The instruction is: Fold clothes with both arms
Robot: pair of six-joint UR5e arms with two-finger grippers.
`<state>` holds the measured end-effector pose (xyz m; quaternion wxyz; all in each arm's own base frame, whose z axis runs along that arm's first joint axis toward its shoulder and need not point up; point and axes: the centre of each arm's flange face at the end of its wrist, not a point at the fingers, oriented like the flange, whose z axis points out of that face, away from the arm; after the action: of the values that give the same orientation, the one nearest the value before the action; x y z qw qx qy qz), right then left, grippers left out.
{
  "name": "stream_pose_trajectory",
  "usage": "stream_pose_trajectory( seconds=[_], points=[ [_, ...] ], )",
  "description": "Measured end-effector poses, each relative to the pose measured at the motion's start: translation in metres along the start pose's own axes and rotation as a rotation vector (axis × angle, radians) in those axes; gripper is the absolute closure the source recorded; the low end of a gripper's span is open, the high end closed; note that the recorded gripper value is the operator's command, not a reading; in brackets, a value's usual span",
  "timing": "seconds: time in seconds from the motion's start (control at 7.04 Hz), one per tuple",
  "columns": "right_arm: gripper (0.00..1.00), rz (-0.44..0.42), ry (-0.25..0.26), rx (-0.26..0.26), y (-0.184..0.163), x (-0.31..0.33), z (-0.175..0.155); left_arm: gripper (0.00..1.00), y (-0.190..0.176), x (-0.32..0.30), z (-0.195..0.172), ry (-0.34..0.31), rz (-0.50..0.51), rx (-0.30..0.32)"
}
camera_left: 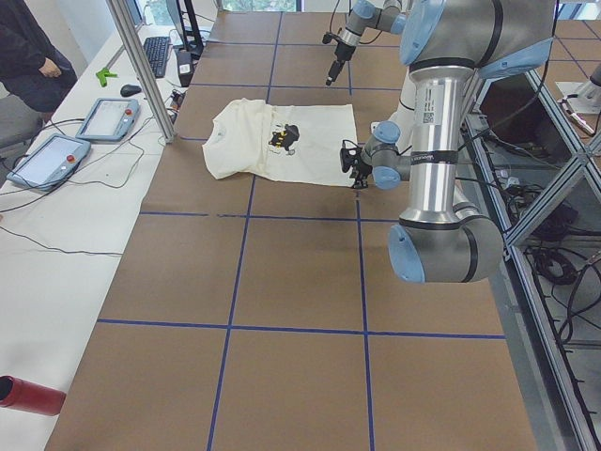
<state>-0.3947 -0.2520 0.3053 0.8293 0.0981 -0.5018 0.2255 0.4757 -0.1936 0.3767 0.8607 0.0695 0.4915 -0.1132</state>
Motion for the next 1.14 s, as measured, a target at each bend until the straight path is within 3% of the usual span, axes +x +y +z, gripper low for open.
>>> stream_pose_trajectory(
  seconds=[0.99, 1.14],
  points=[
    [0.05, -0.001, 0.001, 0.001, 0.0005, 0.0005, 0.0011, 0.59, 0.001, -0.0042, 0.0043, -0.013, 0.006, -0.002],
    [0.05, -0.001, 0.001, 0.001, 0.0006, 0.0006, 0.0013, 0.84, 0.001, -0.0045, 0.0043, -0.013, 0.007, -0.002]
  ],
)
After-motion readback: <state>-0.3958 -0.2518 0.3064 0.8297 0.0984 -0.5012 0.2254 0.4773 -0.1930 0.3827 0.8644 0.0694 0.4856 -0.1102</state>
